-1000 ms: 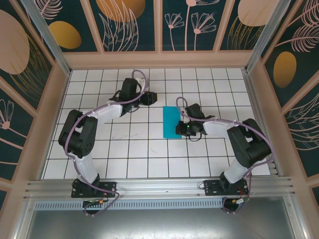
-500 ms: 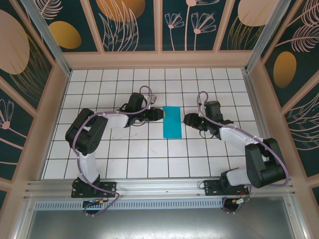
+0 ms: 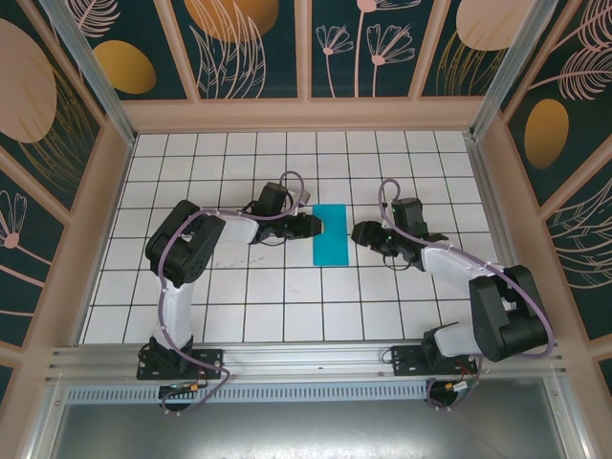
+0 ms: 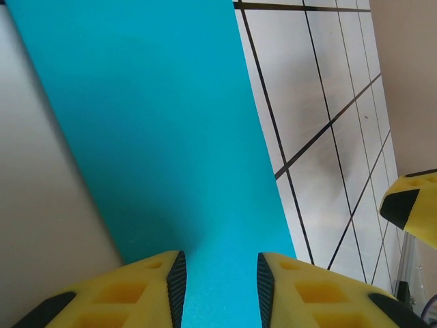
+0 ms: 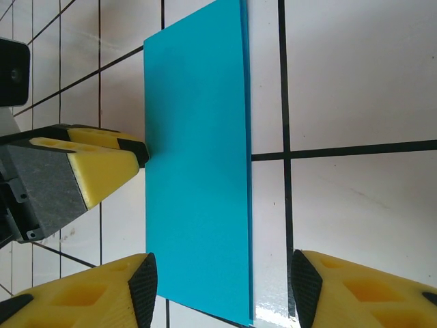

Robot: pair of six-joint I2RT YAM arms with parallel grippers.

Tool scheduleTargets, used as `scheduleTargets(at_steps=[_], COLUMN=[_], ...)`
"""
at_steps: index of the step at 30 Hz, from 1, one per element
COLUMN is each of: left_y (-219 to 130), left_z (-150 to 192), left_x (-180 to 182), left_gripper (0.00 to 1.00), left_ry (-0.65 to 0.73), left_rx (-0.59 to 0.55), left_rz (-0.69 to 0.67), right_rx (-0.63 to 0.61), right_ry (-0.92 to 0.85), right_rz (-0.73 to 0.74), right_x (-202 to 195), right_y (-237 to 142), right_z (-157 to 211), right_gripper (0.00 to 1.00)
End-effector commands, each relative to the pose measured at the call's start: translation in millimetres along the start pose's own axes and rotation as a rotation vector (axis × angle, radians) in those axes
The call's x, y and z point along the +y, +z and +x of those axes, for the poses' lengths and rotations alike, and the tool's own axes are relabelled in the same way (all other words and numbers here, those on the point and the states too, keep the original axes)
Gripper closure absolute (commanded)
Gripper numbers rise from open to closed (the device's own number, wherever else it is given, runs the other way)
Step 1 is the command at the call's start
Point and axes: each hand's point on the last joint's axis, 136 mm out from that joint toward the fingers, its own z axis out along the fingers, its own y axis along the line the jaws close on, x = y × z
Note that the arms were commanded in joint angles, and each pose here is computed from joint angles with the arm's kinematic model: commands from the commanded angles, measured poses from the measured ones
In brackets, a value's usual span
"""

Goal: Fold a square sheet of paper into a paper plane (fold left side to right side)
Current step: Fold the triangle a second time at the center of the table.

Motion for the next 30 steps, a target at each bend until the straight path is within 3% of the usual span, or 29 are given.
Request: scheduleTargets(at_steps=[1, 5, 18, 30], left_y=[4, 2, 0, 0], left_z=[7, 11, 15, 12], left_x=[9, 14, 19, 17], left_gripper=[0.63, 0.65, 0.68, 0.68], left_ry=[0.009, 0.011, 0.011, 0.016], left_rx=[0.034, 0.039, 0.032, 0.024], left_rz=[-0.037, -0.065, -0.079, -0.076], right_rx=[0.012, 0.055, 0.218, 0.242], right_ry=[0.014, 0.029, 0.133, 0.146], right_rz=[-0.002, -0.031, -0.071, -0.052], right_x=[-1, 4, 4, -4], right_y=[-2, 2, 45, 81], right_z=[-1, 1, -8, -26], right_gripper=[0.41, 0.39, 0.49, 0.5])
